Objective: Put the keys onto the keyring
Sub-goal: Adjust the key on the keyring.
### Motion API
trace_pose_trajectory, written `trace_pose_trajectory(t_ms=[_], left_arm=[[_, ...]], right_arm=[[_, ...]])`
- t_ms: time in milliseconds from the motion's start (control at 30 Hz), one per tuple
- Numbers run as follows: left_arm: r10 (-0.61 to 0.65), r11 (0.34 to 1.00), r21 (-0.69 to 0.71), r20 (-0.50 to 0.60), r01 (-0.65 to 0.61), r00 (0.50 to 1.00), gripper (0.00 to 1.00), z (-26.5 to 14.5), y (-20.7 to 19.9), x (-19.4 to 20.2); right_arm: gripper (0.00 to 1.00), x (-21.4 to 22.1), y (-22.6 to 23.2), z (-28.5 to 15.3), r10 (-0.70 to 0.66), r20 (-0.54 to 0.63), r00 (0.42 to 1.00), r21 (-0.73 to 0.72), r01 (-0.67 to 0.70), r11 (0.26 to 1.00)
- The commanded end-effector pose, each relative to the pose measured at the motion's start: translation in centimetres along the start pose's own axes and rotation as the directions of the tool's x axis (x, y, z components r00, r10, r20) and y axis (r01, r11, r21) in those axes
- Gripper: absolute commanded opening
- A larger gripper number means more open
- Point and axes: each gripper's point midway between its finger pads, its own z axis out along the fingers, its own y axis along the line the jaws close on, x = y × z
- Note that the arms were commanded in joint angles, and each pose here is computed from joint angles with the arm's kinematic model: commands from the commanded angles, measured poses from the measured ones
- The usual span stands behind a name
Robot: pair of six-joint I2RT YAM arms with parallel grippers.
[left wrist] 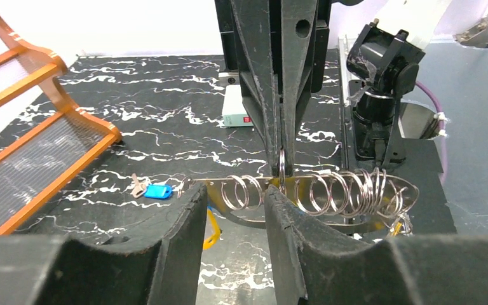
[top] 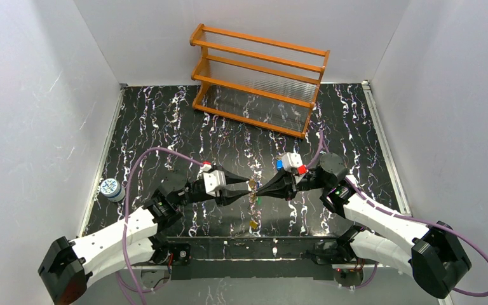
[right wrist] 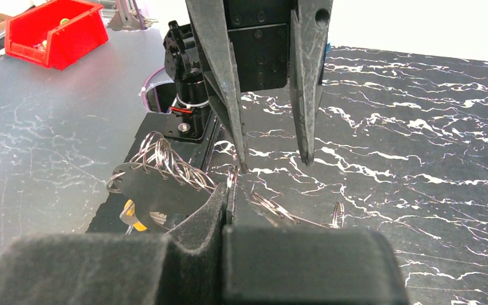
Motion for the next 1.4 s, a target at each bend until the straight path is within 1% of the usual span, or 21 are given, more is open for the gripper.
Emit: trace_pose_trajectory(t_ms=[0,200,433,567,667,733,833,933,1000,1067,1167,1300,1367], left_arm=[[-0.014,0.997,0.071,0.014,0.013,1.0,0.36,0.9,-0.7,-1.2],[-0.041,0.993,0.109,0.018,0.039,0.999,0.37,1.2,-1.3,-1.1],[-0.044,0.992,0.118,0.034,0.039,0.998,0.39,1.1,-1.7,-1.6],[-0.047,0.987,0.156,0.045,0.039,0.998,0.4,1.1,-2.3,-2.0],[-0.046,0.988,0.147,0.05,0.038,0.998,0.42,1.0,-2.2,-2.2],[-0.046,0.992,0.121,0.051,0.039,0.998,0.42,0.8,-1.9,-2.2],[-0.025,1.0,0.02,0.039,0.024,0.999,0.42,0.2,-0.5,-2.2],[0.011,0.999,-0.05,0.051,-0.009,0.999,0.42,-0.5,0.5,-2.9],[0.019,0.997,-0.069,0.056,-0.015,0.998,0.42,-0.7,0.8,-3.4],[0.016,0.998,-0.064,0.058,-0.012,0.998,0.42,-0.6,0.8,-3.7],[-0.022,0.999,-0.036,0.054,0.024,0.998,0.41,0.0,0.6,-3.9],[-0.068,0.997,0.022,0.028,0.067,0.997,0.36,1.1,0.0,-3.4],[-0.079,0.996,0.052,0.021,0.078,0.997,0.35,1.4,-0.5,-3.1]], right_arm=[[0.01,-3.2,-0.5,0.3,-0.092,0.053,0.994,0.002,0.092,0.996],[0.01,-3.3,-0.7,0.3,-0.092,0.053,0.994,0.011,0.092,0.996],[0.01,-3.3,-0.8,0.3,-0.092,0.052,0.994,0.017,0.091,0.996],[0.01,-3.2,-0.9,0.2,-0.088,0.05,0.995,0.023,0.087,0.996],[0.01,-3.2,-0.9,0.2,-0.086,0.05,0.995,0.024,0.085,0.996],[0.01,-3.2,-0.9,0.2,-0.088,0.049,0.995,0.027,0.087,0.996],[0.01,-3.2,-1.0,0.2,-0.087,0.048,0.995,0.033,0.086,0.996],[0.01,-3.2,-0.9,0.2,-0.087,0.047,0.995,0.032,0.085,0.996],[0.01,-3.2,-0.9,0.2,-0.089,0.046,0.995,0.032,0.087,0.996],[0.01,-3.2,-0.9,0.2,-0.088,0.046,0.995,0.03,0.087,0.996],[0.01,-3.3,-1.0,0.2,-0.087,0.046,0.995,0.03,0.086,0.996],[0.01,-3.2,-0.9,0.2,-0.084,0.045,0.995,0.03,0.083,0.996],[0.01,-3.2,-1.0,0.2,-0.083,0.045,0.995,0.032,0.082,0.996]])
